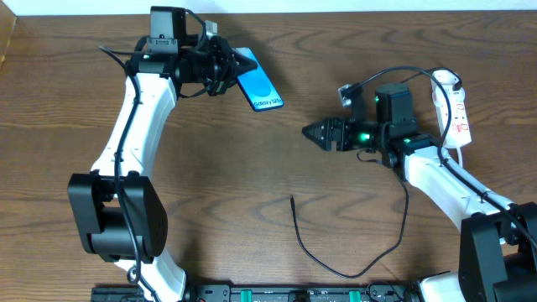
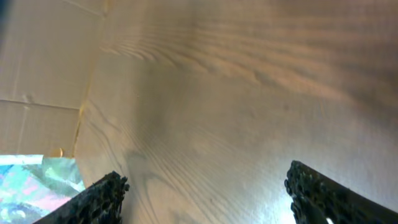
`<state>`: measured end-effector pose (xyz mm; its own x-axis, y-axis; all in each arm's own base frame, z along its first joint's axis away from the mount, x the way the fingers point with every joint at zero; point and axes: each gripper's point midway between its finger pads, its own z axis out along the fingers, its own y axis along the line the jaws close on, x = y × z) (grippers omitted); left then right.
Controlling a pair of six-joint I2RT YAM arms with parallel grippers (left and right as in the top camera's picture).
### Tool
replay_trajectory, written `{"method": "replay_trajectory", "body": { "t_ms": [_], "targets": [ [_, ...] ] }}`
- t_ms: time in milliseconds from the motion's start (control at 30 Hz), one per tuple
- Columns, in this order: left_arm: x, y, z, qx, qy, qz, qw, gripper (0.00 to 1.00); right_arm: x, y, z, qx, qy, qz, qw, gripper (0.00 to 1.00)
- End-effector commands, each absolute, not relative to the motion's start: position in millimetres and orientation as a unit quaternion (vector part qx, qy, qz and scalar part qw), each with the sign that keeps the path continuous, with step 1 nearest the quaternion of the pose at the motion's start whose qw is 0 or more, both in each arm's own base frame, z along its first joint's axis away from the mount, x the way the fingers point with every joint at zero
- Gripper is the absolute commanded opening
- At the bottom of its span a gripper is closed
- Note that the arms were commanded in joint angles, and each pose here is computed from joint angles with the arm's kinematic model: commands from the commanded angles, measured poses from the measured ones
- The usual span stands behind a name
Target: Plug charger to phone and switch on socket
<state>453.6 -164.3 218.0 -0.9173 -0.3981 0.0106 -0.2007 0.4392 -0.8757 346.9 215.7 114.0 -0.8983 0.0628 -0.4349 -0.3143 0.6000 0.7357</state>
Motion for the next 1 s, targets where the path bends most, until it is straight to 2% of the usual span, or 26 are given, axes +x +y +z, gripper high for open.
{"method": "replay_trajectory", "body": {
  "t_ms": [0, 233, 367, 567, 833, 900, 967],
  "targets": [
    [441.4, -170.8, 257.3, -0.056, 0.814, -0.563, 0.132, 0.07, 345.7, 217.3, 112.0, -0.078, 0.881, 0.412, 0.220, 0.80],
    [437.4, -146.7, 299.1, 0.023, 0.752, -0.639, 0.162, 0.07, 340.6, 216.7, 90.7, -0.062, 0.916, 0.334, 0.213, 0.80],
    [441.2, -126.7, 303.9, 0.019, 0.745, -0.643, 0.177, 0.07, 338.4, 211.3, 86.7, -0.055, 0.943, 0.257, 0.207, 0.82],
    [447.6, -99.1, 304.3, -0.004, 0.744, -0.639, 0.196, 0.08, 324.7, 202.2, 94.3, -0.073, 0.970, 0.110, 0.205, 0.99],
    [448.8, -87.4, 305.3, -0.010, 0.742, -0.639, 0.202, 0.08, 289.1, 265.4, 100.5, -0.146, 0.955, 0.176, 0.189, 0.99],
    [449.3, -85.1, 305.3, -0.012, 0.742, -0.639, 0.204, 0.07, 281.8, 272.6, 100.3, -0.155, 0.954, 0.178, 0.186, 0.92],
    [449.7, -83.1, 305.3, -0.014, 0.742, -0.638, 0.206, 0.07, 275.9, 277.4, 99.8, -0.132, 0.958, 0.183, 0.178, 0.93]
  ]
}}
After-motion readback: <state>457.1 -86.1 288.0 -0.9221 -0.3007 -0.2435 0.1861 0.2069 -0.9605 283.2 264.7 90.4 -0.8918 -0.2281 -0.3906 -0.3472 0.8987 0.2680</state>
